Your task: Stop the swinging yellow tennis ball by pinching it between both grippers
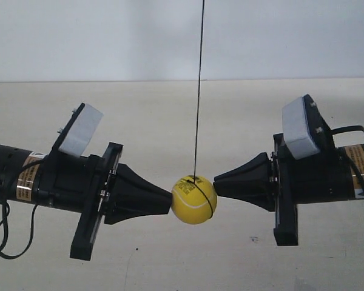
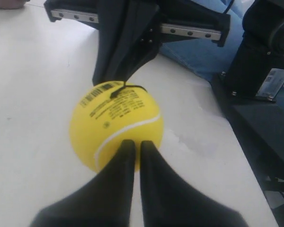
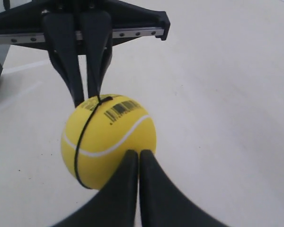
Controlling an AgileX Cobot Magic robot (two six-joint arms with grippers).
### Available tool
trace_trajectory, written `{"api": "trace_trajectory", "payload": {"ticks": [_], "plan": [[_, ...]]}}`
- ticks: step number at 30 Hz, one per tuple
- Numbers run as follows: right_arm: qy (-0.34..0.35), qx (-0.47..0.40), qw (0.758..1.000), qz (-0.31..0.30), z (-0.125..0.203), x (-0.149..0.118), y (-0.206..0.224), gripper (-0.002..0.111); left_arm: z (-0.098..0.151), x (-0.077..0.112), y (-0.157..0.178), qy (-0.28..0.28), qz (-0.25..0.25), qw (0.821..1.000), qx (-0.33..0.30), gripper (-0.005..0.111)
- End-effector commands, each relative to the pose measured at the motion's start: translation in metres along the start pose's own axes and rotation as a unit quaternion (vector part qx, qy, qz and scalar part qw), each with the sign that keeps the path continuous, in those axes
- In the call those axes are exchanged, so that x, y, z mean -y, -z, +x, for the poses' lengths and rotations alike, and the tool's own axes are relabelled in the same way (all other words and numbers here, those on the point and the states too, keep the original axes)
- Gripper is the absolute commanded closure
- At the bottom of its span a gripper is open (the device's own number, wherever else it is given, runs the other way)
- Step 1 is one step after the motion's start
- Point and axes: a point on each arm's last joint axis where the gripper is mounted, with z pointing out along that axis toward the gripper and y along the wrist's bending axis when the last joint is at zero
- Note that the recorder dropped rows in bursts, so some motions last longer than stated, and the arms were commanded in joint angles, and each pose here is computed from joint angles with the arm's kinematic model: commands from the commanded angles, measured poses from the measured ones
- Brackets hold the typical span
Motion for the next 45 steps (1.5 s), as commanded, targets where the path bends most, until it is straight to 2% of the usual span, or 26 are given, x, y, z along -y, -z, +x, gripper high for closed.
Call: {"api": "trace_trajectory", "payload": {"ticks": [1,45], "plan": [[0.0,0.002,1.0,-0.001,-0.0016,0.0001,0.0017,0.108,-0.0056,0.0028,-0.0059,-0.009,0.005,1.0,0.012,0.102],[0.015,-0.014,1.0,0.019,0.0013,0.0039,0.0021,0.108,-0.0034,-0.002,0.0035,-0.006,-0.005,1.0,0.007,0.102]]}}
